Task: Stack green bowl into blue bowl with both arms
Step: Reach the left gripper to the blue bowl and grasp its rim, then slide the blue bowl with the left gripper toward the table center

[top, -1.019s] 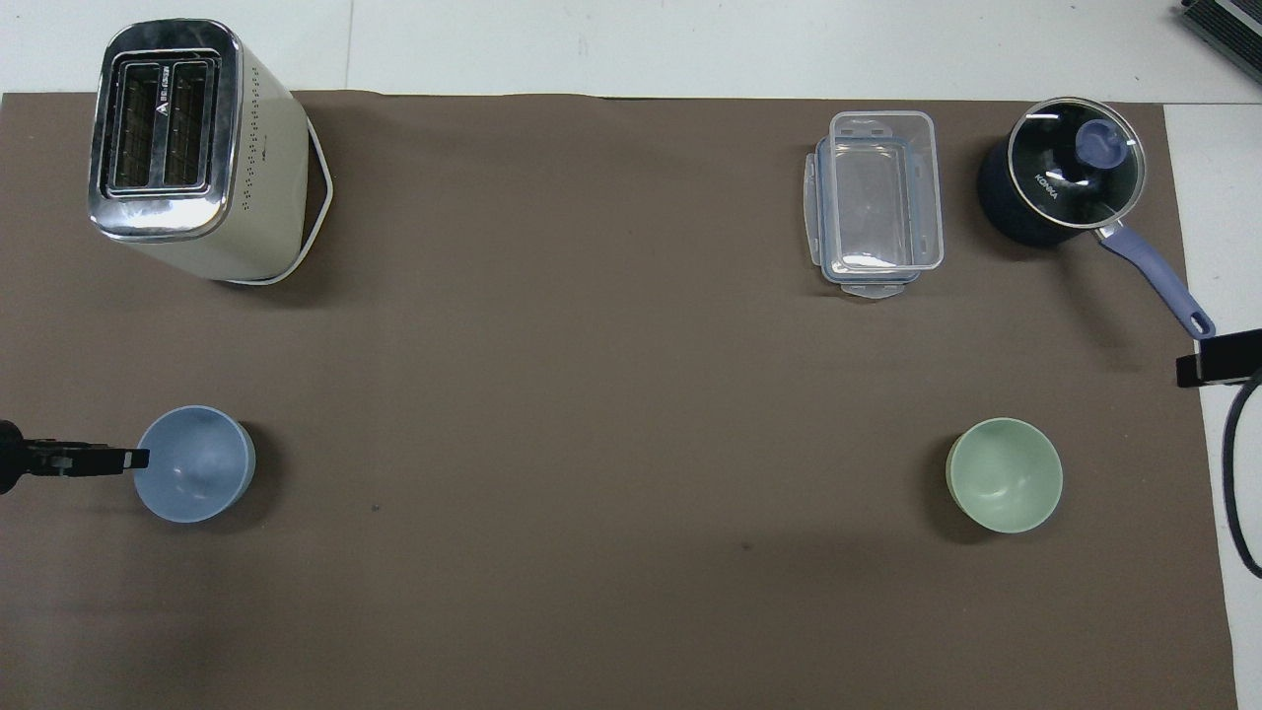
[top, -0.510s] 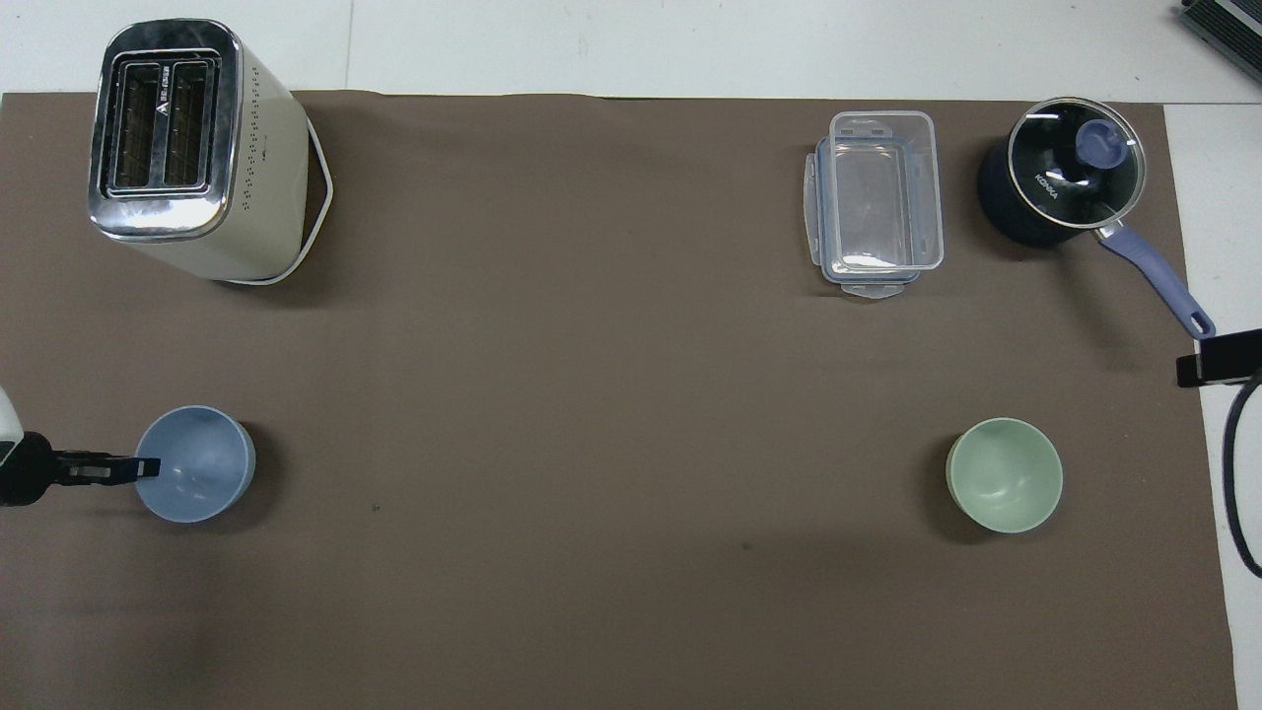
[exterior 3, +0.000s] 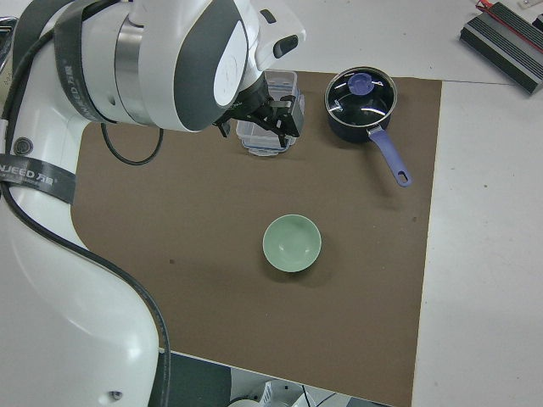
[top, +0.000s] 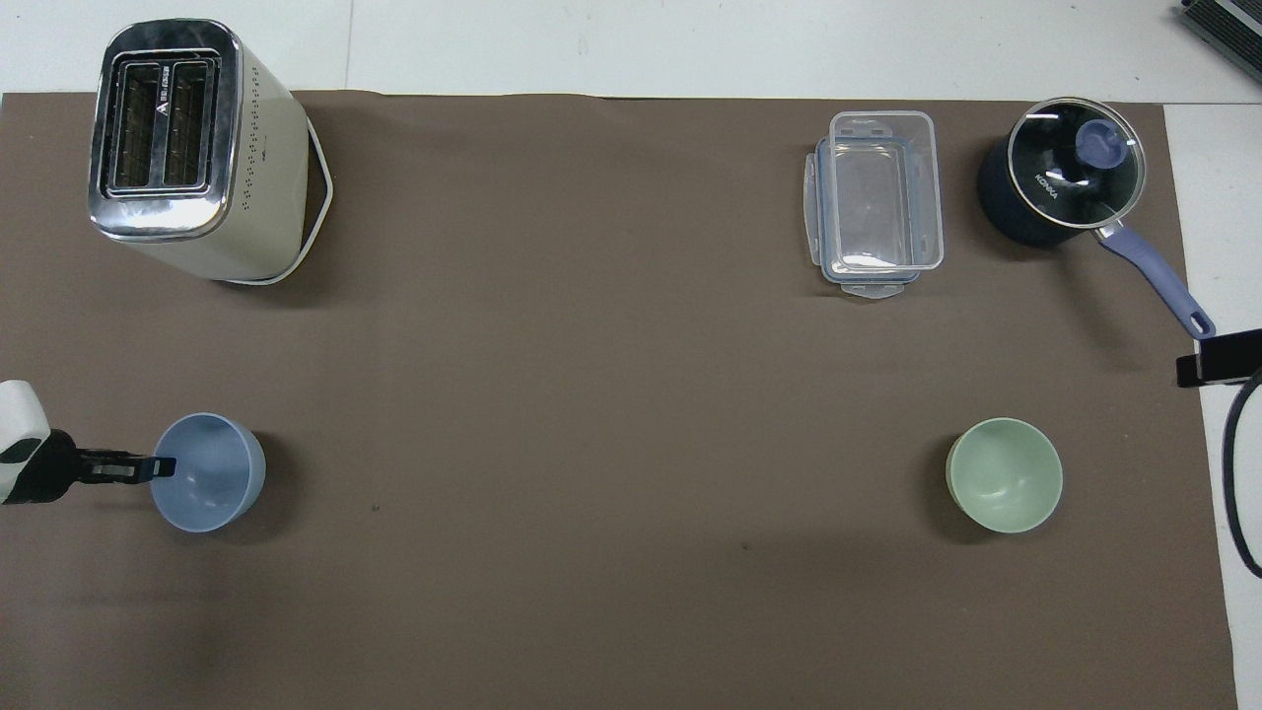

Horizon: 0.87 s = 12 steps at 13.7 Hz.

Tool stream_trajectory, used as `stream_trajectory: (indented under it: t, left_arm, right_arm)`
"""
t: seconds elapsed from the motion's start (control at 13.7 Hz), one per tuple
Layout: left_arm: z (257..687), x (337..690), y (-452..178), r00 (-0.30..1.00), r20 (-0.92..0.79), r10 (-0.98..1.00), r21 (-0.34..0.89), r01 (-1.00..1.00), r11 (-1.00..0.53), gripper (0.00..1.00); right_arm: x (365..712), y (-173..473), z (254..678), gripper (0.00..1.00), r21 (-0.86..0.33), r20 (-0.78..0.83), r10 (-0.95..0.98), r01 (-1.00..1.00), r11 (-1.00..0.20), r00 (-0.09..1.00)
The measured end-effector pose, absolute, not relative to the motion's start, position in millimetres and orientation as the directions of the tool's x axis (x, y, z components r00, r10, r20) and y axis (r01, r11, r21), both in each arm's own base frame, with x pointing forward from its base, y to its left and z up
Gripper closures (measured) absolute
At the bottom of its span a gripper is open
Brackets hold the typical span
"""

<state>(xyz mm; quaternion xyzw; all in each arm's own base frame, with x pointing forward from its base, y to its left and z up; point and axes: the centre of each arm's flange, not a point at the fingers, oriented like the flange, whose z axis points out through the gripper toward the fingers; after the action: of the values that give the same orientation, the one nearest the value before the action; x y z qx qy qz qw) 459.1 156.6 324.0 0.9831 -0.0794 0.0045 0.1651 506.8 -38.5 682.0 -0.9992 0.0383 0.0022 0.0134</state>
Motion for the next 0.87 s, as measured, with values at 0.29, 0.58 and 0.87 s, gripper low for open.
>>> stream_trajectory:
  t: [0.29, 0.58, 0.87]
  left_arm:
    - [351.4, 463.2, 133.7, 0.982, 0.056, -0.182, 0.322, -0.190, -0.928, 0.96]
    - [384.7, 475.1, 45.4, 0.976, 0.055, -0.212, 0.313, -0.218, -0.925, 0.96]
    - [383.8, 478.8, -71.5, 0.977, 0.030, -0.209, 0.295, -0.209, -0.932, 0.96]
  right_arm:
    - [506.8, -39.0, 681.8, 0.00, -0.027, -0.006, -0.077, -0.078, -0.997, 0.997]
    - [506.7, -39.6, 681.7, 0.00, -0.027, -0.006, -0.078, -0.079, -0.997, 0.997]
    - [506.5, -39.8, 681.3, 0.00, -0.027, -0.009, -0.079, -0.079, -0.997, 0.997]
